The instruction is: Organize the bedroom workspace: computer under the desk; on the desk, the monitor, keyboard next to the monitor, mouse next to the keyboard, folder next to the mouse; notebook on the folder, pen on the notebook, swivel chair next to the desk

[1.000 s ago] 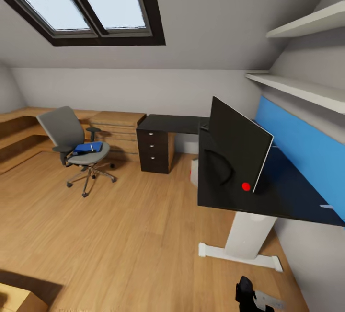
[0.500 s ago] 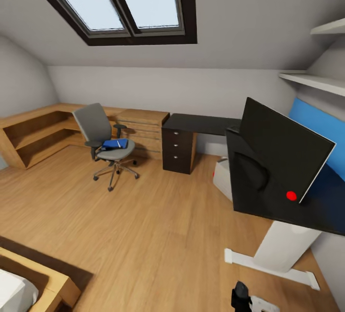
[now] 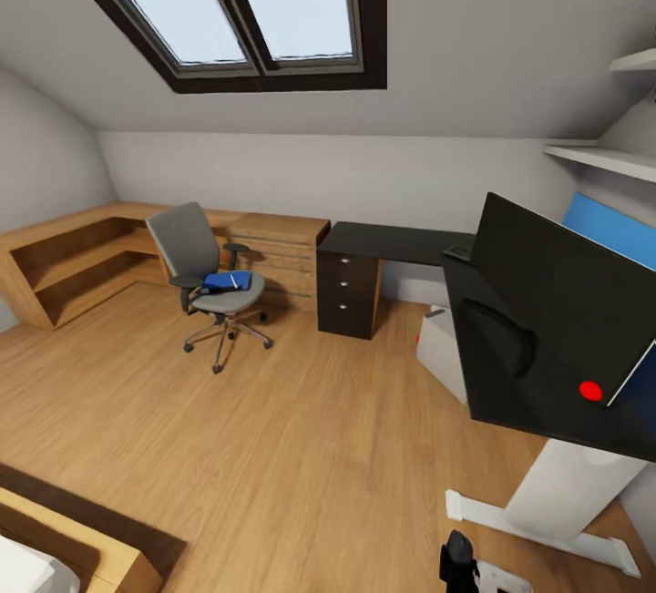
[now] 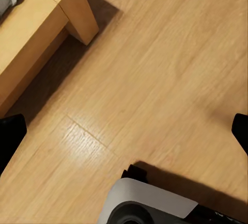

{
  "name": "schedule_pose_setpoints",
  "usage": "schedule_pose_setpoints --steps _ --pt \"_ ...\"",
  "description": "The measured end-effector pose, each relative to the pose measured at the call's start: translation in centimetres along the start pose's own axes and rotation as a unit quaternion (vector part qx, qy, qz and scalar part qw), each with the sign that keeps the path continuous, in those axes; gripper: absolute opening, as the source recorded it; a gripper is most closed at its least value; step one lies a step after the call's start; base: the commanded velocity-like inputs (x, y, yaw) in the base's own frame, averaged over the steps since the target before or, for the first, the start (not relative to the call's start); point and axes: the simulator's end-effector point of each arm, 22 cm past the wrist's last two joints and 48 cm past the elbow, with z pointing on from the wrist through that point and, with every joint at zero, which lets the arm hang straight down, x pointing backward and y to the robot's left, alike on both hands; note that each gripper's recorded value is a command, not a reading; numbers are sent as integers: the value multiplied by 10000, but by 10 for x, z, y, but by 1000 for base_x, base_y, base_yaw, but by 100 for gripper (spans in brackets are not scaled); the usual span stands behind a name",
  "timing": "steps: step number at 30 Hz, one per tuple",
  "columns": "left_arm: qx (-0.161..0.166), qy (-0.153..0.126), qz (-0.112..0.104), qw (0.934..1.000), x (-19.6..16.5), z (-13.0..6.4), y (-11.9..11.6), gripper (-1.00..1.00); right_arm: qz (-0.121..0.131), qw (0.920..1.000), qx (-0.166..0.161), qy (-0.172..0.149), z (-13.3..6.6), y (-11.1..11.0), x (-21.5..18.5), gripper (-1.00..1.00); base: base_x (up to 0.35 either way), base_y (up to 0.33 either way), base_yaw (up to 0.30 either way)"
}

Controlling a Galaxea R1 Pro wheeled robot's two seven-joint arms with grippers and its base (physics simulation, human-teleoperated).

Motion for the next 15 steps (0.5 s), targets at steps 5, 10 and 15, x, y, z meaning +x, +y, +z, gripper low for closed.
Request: schedule_pose_setpoints --steps 5,10,15 --pt "8 -36 -11 10000 -3 -2 -1 100 12 10000 -11 -60 -1 1 -5 -100 -45 4 0" --pt "12 -69 -28 10000 -8 -7 -1 100 21 10000 -22 -95 -5 2 -13 -100 -8 1 0" --pt "14 -94 -39 9999 -12 -13 0 100 31 9999 -37 -111 -10 4 -18 -100 -1 0 0"
